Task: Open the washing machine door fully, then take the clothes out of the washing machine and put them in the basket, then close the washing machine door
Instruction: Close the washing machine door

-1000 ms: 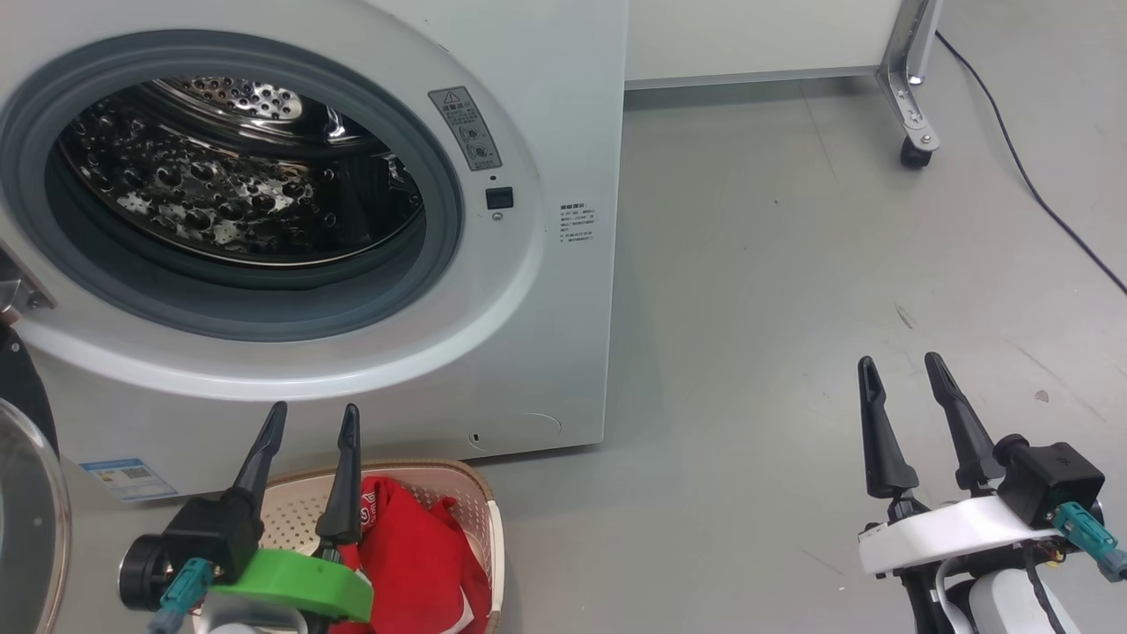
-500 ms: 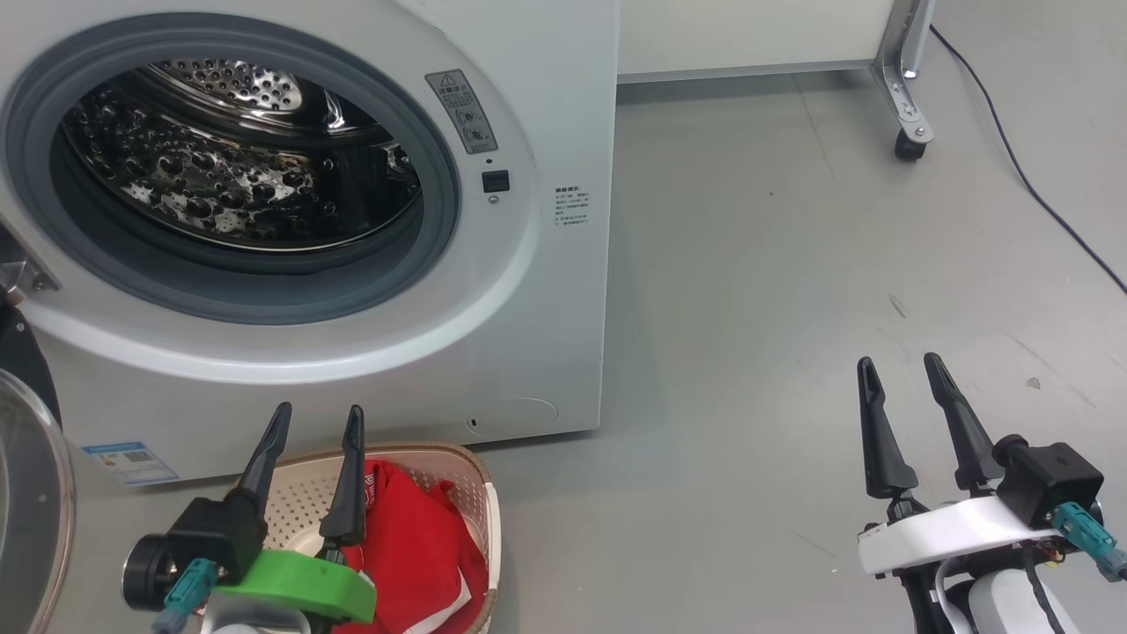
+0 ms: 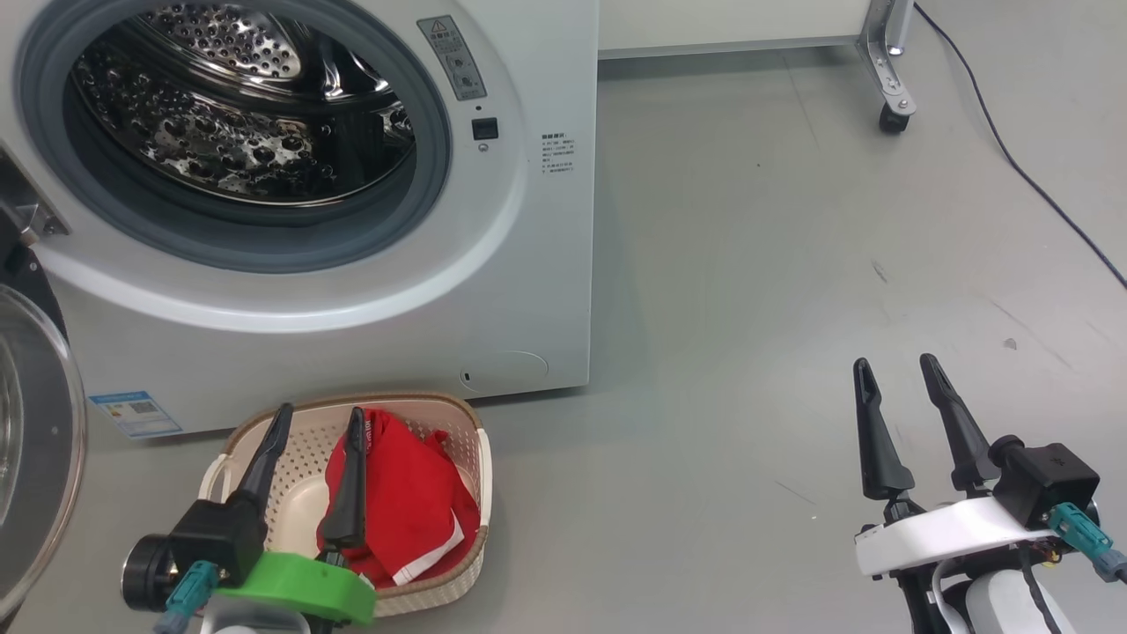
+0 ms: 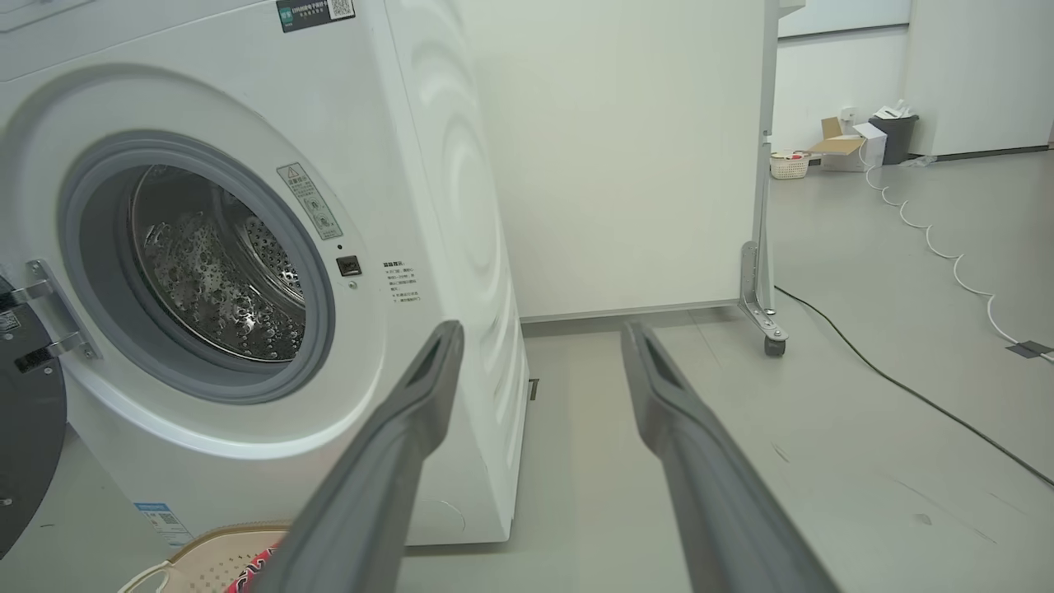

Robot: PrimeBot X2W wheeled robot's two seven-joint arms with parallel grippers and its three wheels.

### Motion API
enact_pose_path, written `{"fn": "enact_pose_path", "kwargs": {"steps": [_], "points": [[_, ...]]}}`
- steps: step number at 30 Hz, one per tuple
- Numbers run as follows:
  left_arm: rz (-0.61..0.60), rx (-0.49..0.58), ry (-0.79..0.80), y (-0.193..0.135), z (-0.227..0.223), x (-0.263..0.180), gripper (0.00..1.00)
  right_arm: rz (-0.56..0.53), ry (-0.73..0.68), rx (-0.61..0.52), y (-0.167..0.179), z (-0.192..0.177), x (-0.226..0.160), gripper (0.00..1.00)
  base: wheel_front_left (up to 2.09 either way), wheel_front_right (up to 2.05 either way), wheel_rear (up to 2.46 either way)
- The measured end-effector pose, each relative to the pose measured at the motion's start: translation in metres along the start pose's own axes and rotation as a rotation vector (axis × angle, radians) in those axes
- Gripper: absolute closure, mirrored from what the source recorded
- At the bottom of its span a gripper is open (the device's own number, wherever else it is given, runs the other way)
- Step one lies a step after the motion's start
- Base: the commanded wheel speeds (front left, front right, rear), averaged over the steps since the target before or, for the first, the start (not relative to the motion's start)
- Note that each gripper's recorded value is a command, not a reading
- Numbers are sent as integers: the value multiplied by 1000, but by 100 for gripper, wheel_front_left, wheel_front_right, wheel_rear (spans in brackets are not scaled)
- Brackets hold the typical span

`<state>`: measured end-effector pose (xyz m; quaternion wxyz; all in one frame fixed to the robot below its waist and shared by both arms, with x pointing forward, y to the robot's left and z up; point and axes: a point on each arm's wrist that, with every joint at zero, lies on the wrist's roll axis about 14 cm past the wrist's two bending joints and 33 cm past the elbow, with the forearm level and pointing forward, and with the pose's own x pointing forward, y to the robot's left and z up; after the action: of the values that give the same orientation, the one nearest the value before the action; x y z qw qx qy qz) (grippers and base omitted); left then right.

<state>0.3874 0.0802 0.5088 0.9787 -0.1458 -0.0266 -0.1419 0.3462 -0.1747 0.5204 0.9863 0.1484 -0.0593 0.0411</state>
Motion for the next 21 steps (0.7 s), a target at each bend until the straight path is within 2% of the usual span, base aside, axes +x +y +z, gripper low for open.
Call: {"fn": "enact_pose_path", "kwargs": {"steps": [10,21], "points": [[7,16,-2,1,1,-1,0,11,3,1,3,-1,0,0,-106,106,0],[15,18,-4,3,2,-5,0,25,9,3,8,-3,0,0,-64,64,0]]}}
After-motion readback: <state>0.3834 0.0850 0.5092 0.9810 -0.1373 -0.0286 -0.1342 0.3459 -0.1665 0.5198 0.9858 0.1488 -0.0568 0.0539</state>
